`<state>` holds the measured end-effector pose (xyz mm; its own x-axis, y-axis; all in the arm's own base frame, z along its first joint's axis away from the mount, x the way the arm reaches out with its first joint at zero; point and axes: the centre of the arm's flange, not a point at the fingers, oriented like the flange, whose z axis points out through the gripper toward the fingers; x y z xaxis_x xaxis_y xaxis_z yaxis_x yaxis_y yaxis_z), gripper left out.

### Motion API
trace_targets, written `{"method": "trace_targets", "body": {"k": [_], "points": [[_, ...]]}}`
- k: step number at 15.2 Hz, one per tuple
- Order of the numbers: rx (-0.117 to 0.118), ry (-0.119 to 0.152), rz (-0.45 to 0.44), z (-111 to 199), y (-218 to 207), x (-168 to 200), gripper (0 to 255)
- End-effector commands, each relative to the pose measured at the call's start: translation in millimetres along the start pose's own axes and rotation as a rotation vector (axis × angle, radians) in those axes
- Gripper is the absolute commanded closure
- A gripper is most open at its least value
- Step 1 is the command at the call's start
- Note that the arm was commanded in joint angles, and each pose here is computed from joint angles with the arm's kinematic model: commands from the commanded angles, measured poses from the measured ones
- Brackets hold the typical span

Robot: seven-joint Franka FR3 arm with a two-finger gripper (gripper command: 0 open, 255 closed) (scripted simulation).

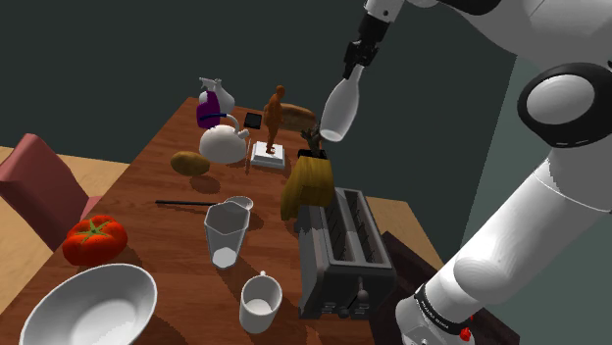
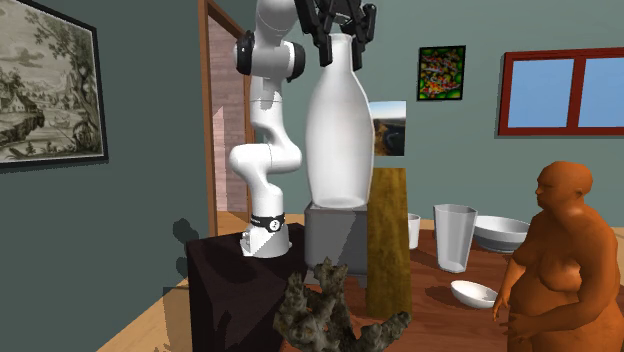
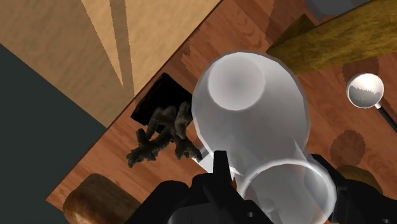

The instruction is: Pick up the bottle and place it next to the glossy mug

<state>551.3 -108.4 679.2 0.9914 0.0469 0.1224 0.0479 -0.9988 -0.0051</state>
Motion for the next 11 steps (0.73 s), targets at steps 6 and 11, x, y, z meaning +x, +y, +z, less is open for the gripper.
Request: {"method": "trace_targets", "body": {"k": [6,11], "points": [[0.000,0.000,0.000,-38,0,5,255],[0.000,0.000,0.000,-64,0,9,255]]}}
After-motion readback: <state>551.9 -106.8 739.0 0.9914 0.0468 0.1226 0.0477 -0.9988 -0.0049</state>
